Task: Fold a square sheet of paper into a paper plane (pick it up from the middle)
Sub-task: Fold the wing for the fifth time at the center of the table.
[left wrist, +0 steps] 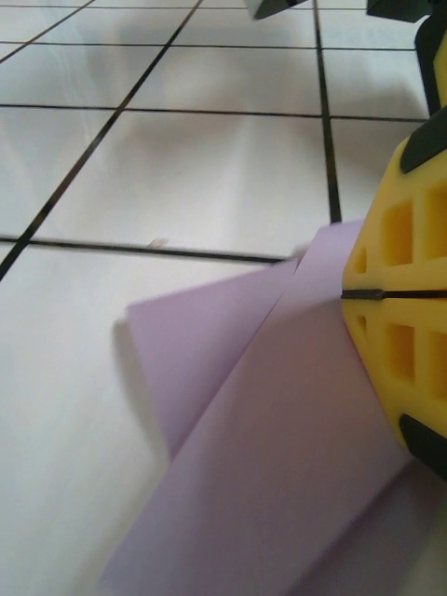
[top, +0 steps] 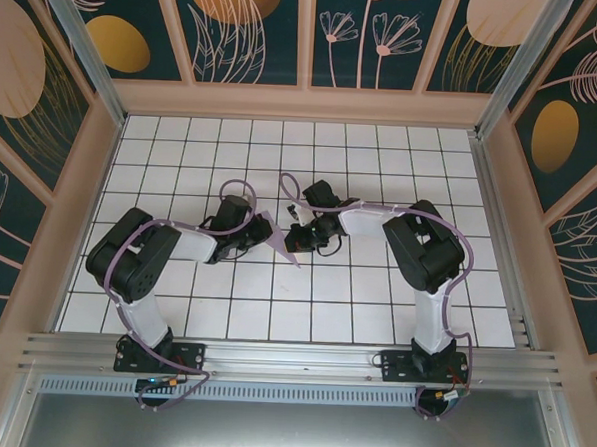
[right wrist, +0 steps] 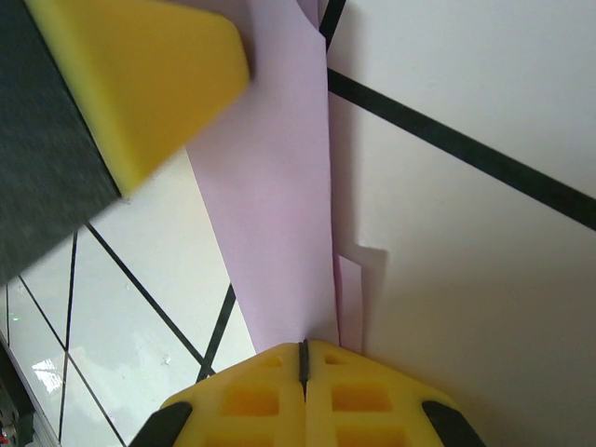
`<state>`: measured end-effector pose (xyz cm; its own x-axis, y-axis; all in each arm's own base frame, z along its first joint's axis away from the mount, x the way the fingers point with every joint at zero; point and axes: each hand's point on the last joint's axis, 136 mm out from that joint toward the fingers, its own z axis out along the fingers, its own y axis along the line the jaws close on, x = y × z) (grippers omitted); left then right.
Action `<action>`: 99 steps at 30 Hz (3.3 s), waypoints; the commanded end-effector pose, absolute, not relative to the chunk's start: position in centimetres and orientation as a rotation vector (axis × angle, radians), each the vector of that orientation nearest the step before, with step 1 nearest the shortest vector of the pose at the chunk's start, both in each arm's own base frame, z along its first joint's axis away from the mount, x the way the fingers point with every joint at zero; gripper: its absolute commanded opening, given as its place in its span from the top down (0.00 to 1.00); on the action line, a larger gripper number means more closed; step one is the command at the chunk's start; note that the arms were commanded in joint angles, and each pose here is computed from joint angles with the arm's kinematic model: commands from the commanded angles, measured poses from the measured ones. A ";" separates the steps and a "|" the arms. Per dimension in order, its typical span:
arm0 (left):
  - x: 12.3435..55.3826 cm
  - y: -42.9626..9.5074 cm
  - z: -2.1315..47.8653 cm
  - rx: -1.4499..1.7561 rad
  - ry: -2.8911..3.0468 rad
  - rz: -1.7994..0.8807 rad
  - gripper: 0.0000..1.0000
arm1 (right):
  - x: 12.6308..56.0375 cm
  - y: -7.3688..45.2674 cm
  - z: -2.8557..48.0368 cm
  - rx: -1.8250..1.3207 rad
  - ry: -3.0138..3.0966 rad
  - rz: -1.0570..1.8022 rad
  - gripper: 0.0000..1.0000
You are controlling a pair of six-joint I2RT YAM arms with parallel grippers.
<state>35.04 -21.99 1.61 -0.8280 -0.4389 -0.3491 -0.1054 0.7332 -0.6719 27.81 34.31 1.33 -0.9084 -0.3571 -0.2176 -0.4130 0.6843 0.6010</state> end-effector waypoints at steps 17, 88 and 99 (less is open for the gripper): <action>36.7 -11.6 -0.7 -0.700 2.372 -0.600 0.90 | 24.7 28.7 -5.8 -0.609 3.053 0.707 1.00; 34.5 -16.8 5.2 -0.615 2.469 -0.653 0.40 | 31.6 31.0 11.1 -0.376 2.517 0.955 0.41; 31.4 -21.8 5.8 -0.684 2.547 -0.562 0.27 | 34.1 23.1 8.8 -0.080 2.522 0.704 0.19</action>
